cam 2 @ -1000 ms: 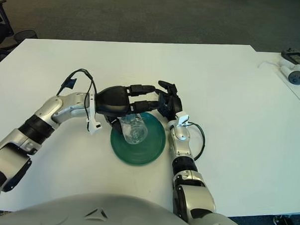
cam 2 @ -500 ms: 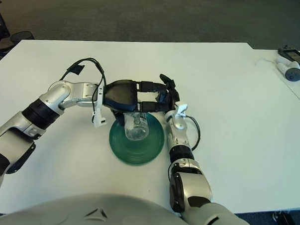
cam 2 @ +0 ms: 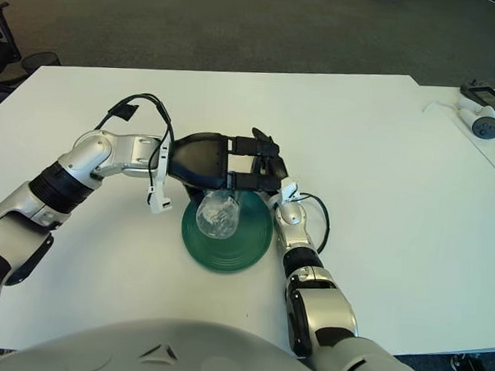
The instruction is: Put the bottle into the plate.
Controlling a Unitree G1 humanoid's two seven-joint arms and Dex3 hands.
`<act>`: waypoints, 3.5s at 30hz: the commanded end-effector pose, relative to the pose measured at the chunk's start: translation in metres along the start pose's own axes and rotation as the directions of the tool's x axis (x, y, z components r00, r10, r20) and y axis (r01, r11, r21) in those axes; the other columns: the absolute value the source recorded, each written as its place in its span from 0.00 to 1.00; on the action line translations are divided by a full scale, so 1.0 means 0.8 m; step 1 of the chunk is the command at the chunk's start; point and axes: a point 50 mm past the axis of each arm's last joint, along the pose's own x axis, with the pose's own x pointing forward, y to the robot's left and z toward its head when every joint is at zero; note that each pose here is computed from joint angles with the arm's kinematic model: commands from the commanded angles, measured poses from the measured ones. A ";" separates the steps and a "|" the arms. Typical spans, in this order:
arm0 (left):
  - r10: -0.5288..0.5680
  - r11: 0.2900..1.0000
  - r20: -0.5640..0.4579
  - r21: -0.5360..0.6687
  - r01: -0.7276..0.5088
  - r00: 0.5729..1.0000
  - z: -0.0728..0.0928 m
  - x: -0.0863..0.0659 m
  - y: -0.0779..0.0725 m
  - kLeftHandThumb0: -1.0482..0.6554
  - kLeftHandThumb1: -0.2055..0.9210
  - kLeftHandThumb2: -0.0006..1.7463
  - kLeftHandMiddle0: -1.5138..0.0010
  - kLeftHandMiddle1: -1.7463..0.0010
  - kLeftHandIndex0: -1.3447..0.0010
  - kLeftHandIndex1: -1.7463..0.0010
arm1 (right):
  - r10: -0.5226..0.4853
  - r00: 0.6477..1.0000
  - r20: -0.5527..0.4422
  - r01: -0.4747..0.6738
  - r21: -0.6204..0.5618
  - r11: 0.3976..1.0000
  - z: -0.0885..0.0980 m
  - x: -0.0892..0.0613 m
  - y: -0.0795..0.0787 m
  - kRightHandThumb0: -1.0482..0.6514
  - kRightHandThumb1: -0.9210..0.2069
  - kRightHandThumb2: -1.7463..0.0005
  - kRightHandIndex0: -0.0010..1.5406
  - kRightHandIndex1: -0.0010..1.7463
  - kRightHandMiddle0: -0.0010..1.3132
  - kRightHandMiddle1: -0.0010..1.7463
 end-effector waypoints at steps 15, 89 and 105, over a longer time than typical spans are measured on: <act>-0.144 0.988 0.035 0.065 0.141 0.989 -0.004 -0.001 0.004 0.06 1.00 0.36 1.00 1.00 1.00 1.00 | -0.055 0.970 -0.238 0.056 0.000 0.998 -0.065 -0.043 0.016 0.30 0.00 0.34 0.14 0.04 0.00 0.32; 0.070 0.887 -0.389 -0.397 -0.237 0.918 -0.097 -0.145 -0.016 0.00 1.00 0.27 1.00 1.00 1.00 1.00 | -0.440 0.873 -0.210 0.451 0.006 0.892 -0.039 -0.065 -0.007 0.40 0.11 0.61 0.16 0.60 0.20 1.00; 0.159 0.487 -0.626 -0.623 -0.612 0.764 -0.073 -0.198 -0.052 0.01 1.00 0.22 1.00 1.00 1.00 1.00 | -0.439 0.871 -0.221 0.449 -0.008 0.894 -0.035 -0.068 -0.013 0.41 0.04 0.67 0.16 0.65 0.17 1.00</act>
